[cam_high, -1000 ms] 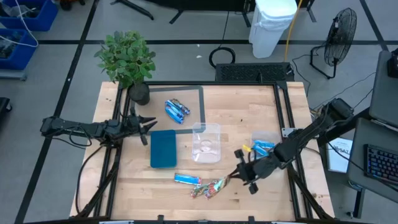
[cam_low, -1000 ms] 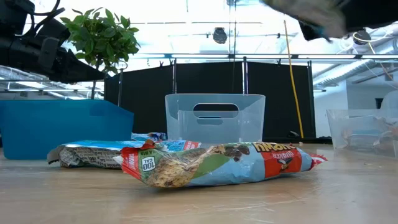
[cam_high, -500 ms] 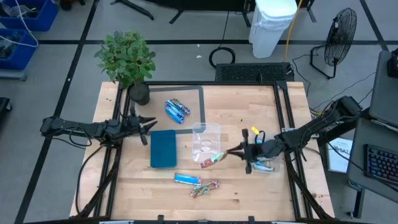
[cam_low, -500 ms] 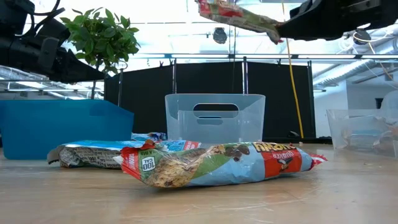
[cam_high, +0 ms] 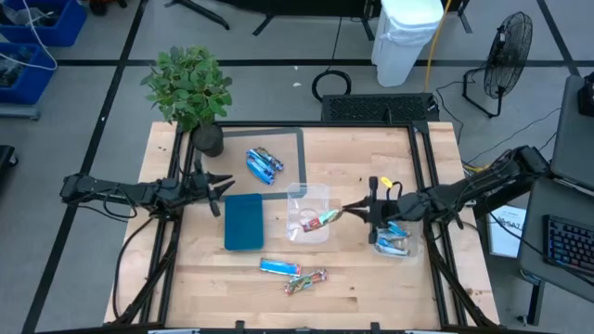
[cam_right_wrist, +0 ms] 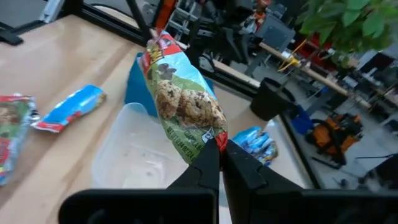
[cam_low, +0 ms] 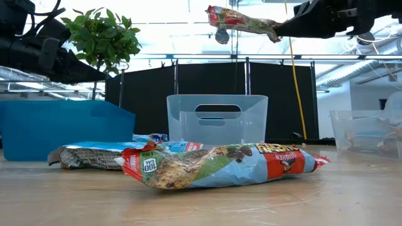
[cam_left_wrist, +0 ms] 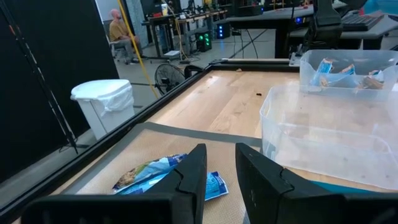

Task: Pick and place Granola Bars by type
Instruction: Put the red granola bar into the left transparent bin

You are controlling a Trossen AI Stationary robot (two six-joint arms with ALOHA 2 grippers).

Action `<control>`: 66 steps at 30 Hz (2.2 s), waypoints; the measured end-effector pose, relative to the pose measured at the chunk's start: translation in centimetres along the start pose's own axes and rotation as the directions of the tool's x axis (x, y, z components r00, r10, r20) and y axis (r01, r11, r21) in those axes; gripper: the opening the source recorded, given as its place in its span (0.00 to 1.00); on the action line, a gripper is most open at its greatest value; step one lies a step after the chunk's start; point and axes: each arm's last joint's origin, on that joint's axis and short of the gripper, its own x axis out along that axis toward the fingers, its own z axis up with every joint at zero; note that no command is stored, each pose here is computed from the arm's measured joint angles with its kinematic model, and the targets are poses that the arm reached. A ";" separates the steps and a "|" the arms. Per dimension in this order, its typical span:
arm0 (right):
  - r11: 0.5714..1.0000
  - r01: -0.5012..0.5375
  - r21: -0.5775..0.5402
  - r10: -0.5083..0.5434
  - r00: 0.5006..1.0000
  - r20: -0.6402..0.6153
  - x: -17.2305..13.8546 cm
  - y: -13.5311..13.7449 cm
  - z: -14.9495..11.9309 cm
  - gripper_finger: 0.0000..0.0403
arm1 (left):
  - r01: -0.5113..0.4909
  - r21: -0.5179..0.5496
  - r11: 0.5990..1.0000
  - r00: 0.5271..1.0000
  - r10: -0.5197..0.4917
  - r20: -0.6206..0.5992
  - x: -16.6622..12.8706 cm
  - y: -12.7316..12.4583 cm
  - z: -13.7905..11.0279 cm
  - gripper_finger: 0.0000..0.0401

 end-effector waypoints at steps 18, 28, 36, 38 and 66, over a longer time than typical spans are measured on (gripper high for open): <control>0.970 0.068 -0.232 -0.098 0.988 -0.121 1.2 -3.2 -2.0 0.00 | 0.000 0.000 1.000 1.000 0.000 0.000 0.0 0.0 0.0 0.23; 0.995 0.096 -0.007 -0.097 0.990 -0.099 1.6 -5.1 -2.5 0.00 | 0.000 0.000 1.000 1.000 0.000 0.000 0.0 0.0 0.0 0.23; 0.971 0.220 0.098 -0.187 0.944 -0.271 2.1 -6.3 -2.6 0.00 | 0.000 0.000 1.000 1.000 0.000 0.000 0.0 0.0 0.0 0.23; 0.963 0.248 0.103 -0.201 0.920 -0.335 2.4 -6.4 -2.5 0.00 | 0.000 0.000 1.000 1.000 0.000 0.000 0.0 0.0 0.0 0.23; 0.972 0.135 0.191 -0.043 0.906 -0.421 7.1 -4.4 -3.6 0.00 | 0.000 0.000 1.000 1.000 0.000 0.000 0.0 0.0 0.0 0.23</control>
